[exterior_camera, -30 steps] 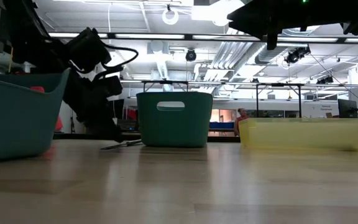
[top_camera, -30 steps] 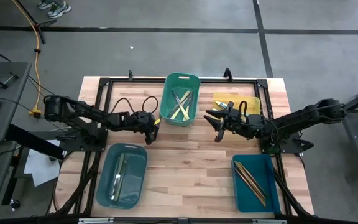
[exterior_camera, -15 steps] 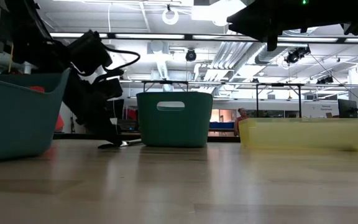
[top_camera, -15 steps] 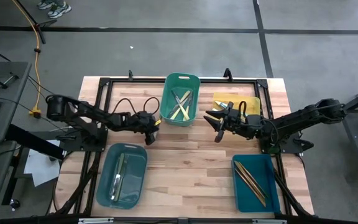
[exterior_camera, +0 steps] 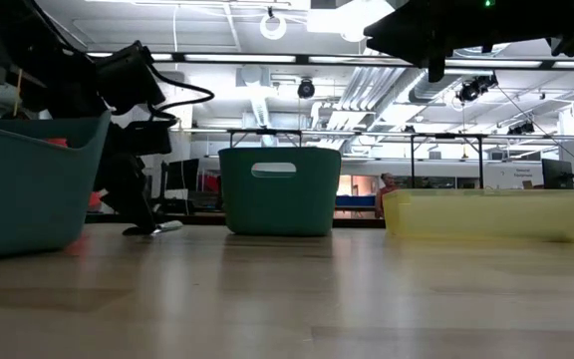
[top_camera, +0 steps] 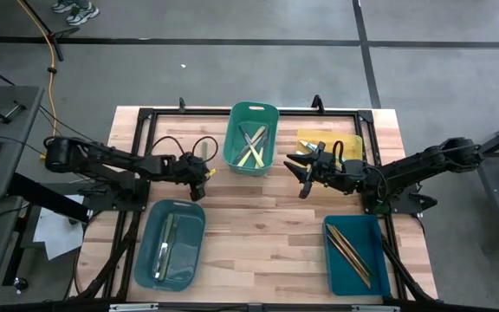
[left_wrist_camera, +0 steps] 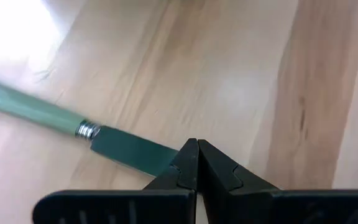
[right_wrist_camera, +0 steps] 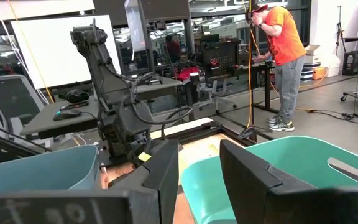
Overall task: Sort silverware by color (type)
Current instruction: Put the green knife into the left blue bin
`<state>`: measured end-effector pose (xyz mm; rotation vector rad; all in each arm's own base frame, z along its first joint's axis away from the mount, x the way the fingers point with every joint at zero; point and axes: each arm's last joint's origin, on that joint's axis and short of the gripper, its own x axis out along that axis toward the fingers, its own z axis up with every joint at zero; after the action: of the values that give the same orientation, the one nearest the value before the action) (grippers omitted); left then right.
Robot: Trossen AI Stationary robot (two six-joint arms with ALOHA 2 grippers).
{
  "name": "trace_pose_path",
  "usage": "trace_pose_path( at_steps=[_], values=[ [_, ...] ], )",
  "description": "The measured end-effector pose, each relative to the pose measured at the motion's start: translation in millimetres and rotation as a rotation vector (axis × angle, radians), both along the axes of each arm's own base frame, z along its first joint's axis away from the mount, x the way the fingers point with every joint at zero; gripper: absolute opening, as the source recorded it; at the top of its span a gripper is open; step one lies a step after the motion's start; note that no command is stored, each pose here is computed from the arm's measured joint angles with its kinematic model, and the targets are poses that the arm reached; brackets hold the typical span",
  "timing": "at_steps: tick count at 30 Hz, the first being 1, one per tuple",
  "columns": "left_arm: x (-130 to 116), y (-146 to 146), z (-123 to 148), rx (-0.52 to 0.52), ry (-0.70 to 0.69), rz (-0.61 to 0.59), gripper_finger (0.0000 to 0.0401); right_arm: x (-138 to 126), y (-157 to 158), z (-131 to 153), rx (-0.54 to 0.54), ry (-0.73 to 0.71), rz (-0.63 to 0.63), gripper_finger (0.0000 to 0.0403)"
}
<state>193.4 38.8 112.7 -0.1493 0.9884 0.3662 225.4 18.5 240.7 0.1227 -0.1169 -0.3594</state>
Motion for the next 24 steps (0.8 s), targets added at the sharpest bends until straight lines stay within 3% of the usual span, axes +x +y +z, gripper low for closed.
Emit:
trace_pose_path(
  at_steps=[9,24],
  values=[
    [-1,0,3,-0.031,-0.026,0.046,0.0000,0,0,0,0.000,0.000,0.000,0.0114],
    [9,-3,13,-0.197,-0.201,0.043,0.0000,0,0,0,0.000,-0.001,-0.001,0.0114]
  ],
)
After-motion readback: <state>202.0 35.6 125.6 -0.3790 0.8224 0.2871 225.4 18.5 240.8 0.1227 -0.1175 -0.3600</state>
